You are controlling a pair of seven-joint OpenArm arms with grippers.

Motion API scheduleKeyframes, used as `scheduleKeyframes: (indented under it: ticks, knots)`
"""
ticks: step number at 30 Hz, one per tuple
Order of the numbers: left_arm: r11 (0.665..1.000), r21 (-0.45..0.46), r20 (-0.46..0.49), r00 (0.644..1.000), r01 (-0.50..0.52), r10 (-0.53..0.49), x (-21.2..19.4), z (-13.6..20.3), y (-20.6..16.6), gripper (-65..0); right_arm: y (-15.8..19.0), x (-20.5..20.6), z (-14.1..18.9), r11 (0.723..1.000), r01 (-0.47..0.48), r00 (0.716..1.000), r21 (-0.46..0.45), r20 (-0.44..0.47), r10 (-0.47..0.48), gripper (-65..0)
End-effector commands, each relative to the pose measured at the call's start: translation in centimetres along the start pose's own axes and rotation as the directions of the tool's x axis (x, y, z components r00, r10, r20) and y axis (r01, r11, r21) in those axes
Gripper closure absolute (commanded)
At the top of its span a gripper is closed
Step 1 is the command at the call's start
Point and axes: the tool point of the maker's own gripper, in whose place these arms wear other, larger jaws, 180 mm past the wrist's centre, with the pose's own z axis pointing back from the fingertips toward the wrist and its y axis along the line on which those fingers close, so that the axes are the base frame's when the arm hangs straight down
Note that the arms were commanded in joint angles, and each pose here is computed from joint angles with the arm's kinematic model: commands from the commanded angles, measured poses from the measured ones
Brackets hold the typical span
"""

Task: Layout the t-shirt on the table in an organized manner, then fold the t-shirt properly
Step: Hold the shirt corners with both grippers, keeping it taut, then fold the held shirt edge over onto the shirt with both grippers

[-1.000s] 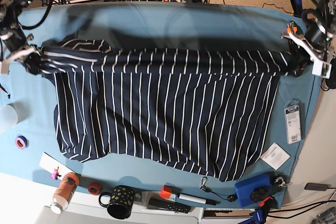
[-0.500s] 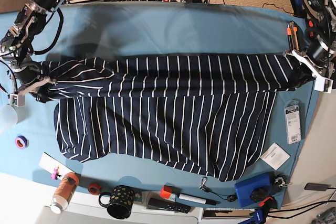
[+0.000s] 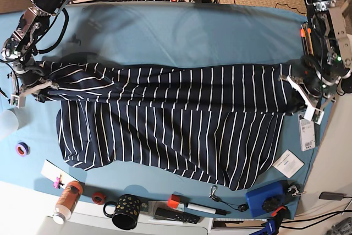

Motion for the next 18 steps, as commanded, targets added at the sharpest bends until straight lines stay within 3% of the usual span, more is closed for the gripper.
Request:
scheduleKeyframes:
  ticks: [1,9,14,18]
  knots:
    - [1.0,0.023,0.047,0.999,0.019,-0.02,1.9,0.2,1.1,0.0,-1.1,2.4,0.2,1.0,-0.009,0.997,-0.027,0.071,0.011,0.0]
    - [0.996,0.002,0.049,0.995,-0.09,0.089,1.8,-2.3,2.9,0.0,-0.8,3.5,-2.2,0.998,0.069,0.993,-0.002,0.091,-0.069,0.0]
    - [0.996,-0.042,0.043,0.996,-0.075,0.076,1.5,-2.7,2.4,0.0,-0.6,5.1,-2.4,0.997,0.073,0.99,0.005,0.122,-0.073,0.0]
    - [0.996,-0.042,0.096,0.992,-0.074,0.077,2.6,-2.6,2.5,0.0,-0.5,5.7,-2.3,0.997,0.072,0.986,0.006,0.148,-0.073,0.0]
